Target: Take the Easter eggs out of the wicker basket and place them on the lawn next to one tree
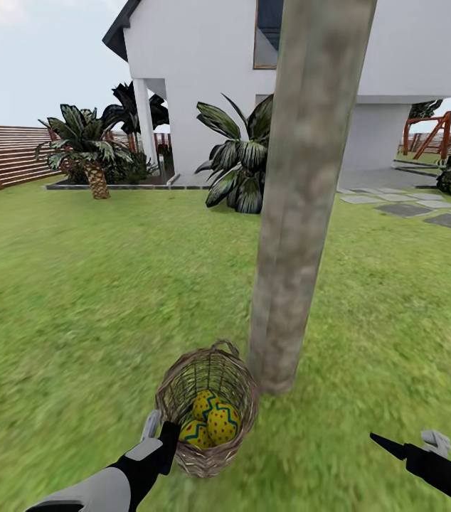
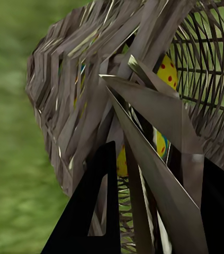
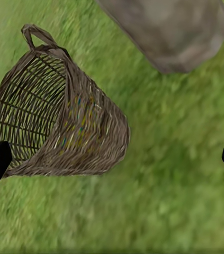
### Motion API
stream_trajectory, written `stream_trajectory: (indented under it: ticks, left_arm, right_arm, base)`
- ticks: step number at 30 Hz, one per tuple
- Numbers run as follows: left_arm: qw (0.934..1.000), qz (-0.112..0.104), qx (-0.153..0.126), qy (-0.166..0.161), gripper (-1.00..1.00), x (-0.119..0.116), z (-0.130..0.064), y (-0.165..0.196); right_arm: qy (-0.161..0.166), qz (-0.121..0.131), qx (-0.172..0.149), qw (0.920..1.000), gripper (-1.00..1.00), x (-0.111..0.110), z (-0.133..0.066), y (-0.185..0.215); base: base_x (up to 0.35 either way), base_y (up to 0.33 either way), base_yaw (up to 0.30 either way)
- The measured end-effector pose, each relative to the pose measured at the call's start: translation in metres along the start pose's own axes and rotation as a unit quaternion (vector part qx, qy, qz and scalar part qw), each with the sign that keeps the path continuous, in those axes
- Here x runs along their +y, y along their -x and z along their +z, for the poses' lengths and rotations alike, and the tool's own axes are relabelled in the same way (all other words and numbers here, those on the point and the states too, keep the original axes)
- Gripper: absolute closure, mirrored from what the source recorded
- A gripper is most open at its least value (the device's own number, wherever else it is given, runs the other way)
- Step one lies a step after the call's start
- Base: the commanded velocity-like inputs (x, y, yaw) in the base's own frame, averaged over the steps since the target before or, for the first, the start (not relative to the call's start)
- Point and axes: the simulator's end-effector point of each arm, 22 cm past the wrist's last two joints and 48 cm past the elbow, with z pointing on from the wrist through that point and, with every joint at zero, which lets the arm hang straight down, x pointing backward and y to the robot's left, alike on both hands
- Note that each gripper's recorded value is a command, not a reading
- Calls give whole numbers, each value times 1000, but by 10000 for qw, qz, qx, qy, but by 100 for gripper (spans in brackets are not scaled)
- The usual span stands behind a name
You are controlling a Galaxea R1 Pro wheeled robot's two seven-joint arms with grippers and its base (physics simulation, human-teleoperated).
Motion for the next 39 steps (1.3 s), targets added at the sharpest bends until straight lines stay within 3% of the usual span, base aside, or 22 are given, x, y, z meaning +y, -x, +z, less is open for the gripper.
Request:
stream_trajectory:
  ticks: [15, 24, 29, 31, 33, 34, 35, 39]
  left_arm:
    - [10000, -15, -1, -16, 100, 19, 23, -3]
    - [9992, -372, 70, -111, 100, 20, 37, -5]
    - [9993, -338, 79, -124, 100, 20, 37, -5]
    - [9997, -98, 108, -189, 100, 15, 37, -7]
    - [9996, -197, 98, -163, 100, 17, 37, -6]
    - [9996, -181, 101, -168, -100, 16, 37, -6]
    - [10000, -9, -6, -15, -100, 32, 38, -5]
    - [10000, 15, -7, -12, -100, 33, 38, -5]
  right_arm:
    - [-8, -13, -2, 10000, -100, -20, 13, -21]
    - [-5, -22, -8, 10000, -100, -31, 20, -34]
    - [-6, -17, -6, 10000, -100, -31, 20, -35]
    - [-7, -16, -5, 10000, -100, -31, 20, -35]
    - [-6, -15, -5, 10000, -100, -31, 20, -35]
    - [-7, -14, -4, 10000, -100, -31, 20, -35]
    - [-8, -12, 0, 10000, -100, -32, 20, -35]
    - [-9, -12, -1, 10000, -100, -32, 20, -35]
  base:
    - [0, 0, 0]
    - [0, 0, 0]
    - [0, 0, 0]
    - [0, 0, 0]
    - [0, 0, 0]
    - [0, 0, 0]
    - [0, 0, 0]
    - [0, 0, 0]
